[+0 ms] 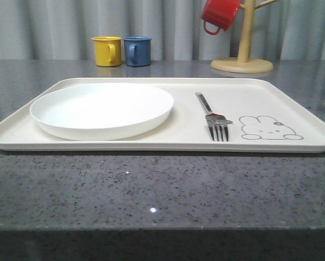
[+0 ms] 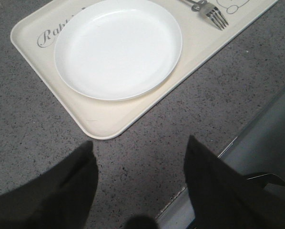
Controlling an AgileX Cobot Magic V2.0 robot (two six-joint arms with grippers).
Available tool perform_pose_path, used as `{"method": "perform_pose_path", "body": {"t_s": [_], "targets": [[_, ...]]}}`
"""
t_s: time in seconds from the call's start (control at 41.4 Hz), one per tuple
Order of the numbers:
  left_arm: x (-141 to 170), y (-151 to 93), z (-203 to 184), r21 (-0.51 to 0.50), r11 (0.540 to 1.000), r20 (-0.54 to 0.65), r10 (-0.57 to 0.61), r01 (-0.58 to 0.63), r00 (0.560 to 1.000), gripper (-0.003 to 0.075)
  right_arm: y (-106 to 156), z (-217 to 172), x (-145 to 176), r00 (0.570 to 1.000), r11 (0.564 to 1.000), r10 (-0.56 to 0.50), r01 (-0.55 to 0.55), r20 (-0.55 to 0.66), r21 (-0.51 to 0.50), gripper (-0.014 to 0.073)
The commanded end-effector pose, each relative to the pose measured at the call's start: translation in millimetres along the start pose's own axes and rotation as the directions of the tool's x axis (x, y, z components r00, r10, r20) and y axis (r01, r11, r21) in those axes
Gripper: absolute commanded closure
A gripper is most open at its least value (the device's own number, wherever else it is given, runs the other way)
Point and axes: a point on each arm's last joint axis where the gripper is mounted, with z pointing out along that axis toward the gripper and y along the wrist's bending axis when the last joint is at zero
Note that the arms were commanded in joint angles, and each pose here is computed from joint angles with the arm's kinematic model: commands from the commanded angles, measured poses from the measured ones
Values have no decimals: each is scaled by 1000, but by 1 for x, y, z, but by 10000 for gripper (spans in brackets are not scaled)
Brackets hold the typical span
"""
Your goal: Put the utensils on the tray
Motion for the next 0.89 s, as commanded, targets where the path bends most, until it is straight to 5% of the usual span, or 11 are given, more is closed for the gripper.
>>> {"method": "perform_pose_path", "body": {"t_s": [0.0, 0.217, 0.459, 0.869], "targets": [[-11, 1, -5, -4, 1000, 87, 1, -1, 996, 334, -1, -13, -1, 999, 1000, -8, 8, 40, -8, 256], [-11, 1, -5, -4, 1000, 87, 1, -1, 996, 334, -1, 1, -7, 1000, 1000, -12, 12, 19, -5, 278], [-11, 1, -5, -4, 1000, 87, 1, -1, 996, 334, -1, 0, -7, 999, 1000, -23, 23, 28, -6, 523], [-11, 1, -5, -4, 1000, 87, 1, -1, 996, 334, 30, -35, -3, 989, 992, -122, 125, 78, -35, 526]]}}
